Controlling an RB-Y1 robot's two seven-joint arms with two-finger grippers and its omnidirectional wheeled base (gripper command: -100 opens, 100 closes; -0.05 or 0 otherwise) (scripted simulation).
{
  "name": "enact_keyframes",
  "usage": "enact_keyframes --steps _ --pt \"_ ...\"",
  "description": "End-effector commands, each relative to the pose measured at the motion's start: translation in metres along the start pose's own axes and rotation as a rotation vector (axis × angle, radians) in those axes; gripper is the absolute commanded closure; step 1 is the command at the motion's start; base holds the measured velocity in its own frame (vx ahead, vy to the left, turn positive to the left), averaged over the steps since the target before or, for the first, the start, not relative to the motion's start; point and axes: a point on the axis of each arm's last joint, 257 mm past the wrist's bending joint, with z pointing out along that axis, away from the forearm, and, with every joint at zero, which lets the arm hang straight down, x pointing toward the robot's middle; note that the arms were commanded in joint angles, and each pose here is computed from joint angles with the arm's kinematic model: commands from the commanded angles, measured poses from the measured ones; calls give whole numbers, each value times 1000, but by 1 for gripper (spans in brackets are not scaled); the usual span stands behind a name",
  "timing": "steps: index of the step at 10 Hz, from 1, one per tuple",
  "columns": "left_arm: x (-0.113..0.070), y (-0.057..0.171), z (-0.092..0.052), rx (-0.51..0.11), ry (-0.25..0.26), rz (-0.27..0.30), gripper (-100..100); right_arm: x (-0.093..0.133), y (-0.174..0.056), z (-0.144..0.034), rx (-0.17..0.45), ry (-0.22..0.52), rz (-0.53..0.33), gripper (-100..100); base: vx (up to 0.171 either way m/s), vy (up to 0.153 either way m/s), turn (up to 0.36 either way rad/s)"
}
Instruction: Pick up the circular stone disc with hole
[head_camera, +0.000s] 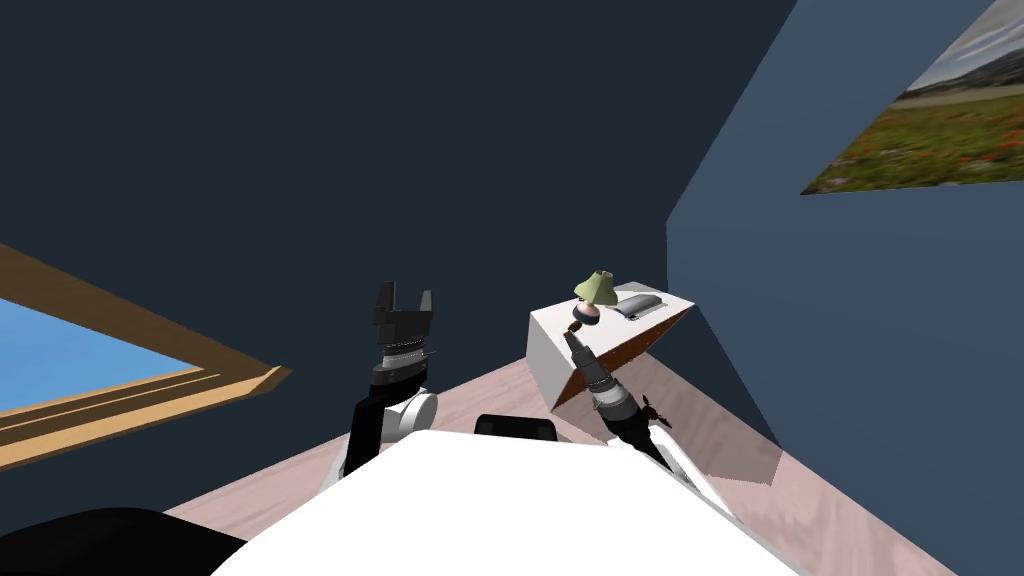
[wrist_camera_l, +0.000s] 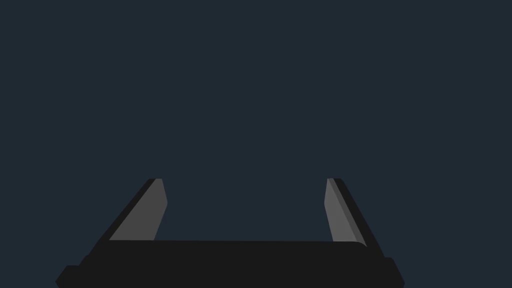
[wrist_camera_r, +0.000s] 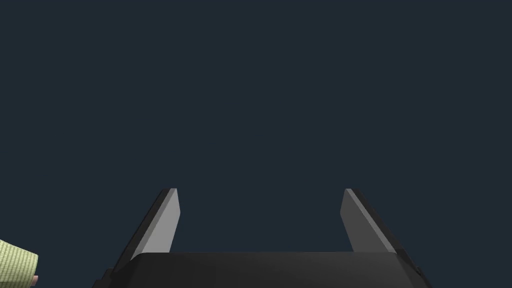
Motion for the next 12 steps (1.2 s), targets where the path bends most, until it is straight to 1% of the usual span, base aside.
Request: enact_keyframes --steps 1,2,3,4,5,6,7,8,9,10,11,12 --pt "0 0 0 0 0 0 0 13 -2 -12 11 65 -29 -100 -17 59 50" --pt "0 0 0 0 0 0 0 34 -13 -22 36 134 -53 -100 -5 51 156" --pt "0 0 0 0 0 0 0 36 -14 -24 35 149 -60 -100 0 35 73" --pt "0 0 0 0 0 0 0 58 -26 -38 59 228 -90 -100 -2 44 117" --pt "0 0 0 0 0 0 0 58 -26 -40 59 239 -95 -100 2 42 99" --pt "0 0 0 0 0 0 0 79 -39 -57 82 319 -128 -100 9 60 206" --pt "0 0 0 0 0 0 0 80 -40 -59 81 334 -135 -100 13 42 72" --pt "0 0 0 0 0 0 0 100 -53 -79 103 418 -171 -100 23 48 134" --pt "0 0 0 0 0 0 0 100 -54 -82 101 433 -178 -100 16 36 91" --pt "0 0 0 0 0 0 0 117 -64 -103 113 518 -219 -100 20 48 241" --pt "0 0 0 0 0 0 0 117 -68 -108 120 535 -225 -100 32 36 73" --pt "0 0 0 0 0 0 0 131 -82 -134 137 629 -267 -100 50 55 154"
